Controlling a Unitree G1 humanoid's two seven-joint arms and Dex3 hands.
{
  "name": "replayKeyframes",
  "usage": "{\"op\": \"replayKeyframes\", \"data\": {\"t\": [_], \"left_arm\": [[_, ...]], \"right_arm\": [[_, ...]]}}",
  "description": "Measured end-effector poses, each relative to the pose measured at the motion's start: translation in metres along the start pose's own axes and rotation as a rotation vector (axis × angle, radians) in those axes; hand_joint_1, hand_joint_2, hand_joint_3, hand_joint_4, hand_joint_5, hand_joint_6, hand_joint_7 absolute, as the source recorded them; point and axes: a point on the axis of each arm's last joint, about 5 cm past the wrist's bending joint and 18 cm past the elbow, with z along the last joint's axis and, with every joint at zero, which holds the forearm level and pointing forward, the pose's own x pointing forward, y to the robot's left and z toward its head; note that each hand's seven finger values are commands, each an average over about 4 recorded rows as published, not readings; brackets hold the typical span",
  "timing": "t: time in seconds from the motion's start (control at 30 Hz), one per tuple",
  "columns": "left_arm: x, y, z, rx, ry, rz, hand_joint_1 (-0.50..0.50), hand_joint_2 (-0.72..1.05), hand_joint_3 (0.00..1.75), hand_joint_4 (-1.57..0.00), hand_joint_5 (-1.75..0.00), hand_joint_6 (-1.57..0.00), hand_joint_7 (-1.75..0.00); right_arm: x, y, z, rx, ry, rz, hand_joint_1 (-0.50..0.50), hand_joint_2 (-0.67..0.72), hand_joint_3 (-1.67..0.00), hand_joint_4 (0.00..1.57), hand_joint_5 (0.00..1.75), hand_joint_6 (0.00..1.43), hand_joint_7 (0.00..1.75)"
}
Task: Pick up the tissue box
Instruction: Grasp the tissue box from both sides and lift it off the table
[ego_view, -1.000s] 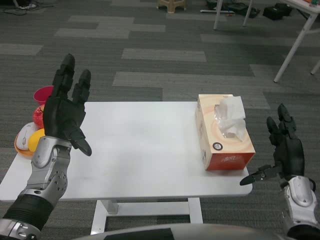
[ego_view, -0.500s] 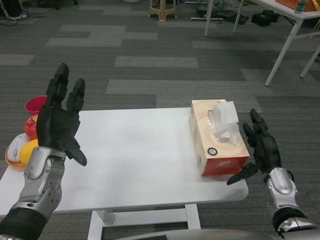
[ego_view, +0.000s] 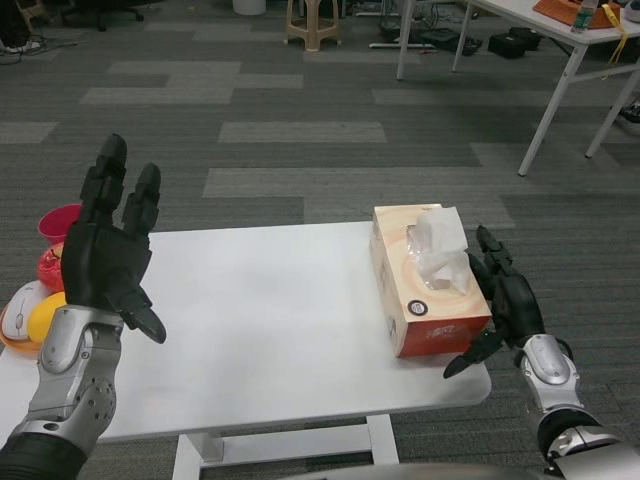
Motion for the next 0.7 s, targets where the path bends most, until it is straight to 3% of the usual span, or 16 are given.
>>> {"op": "replayKeyframes", "data": {"t": [0.7], "left_arm": [[-0.001, -0.002, -0.001, -0.003, 0.003, -0.009, 0.50, -0.55, 0.00, 0.00, -0.10, 0.00, 0.00]], "right_arm": [[0.002, 0.024, -0.002, -0.033, 0.016, 0.165, -0.44, 0.39, -0.08, 0.14, 0.00, 0.00, 0.07]]}}
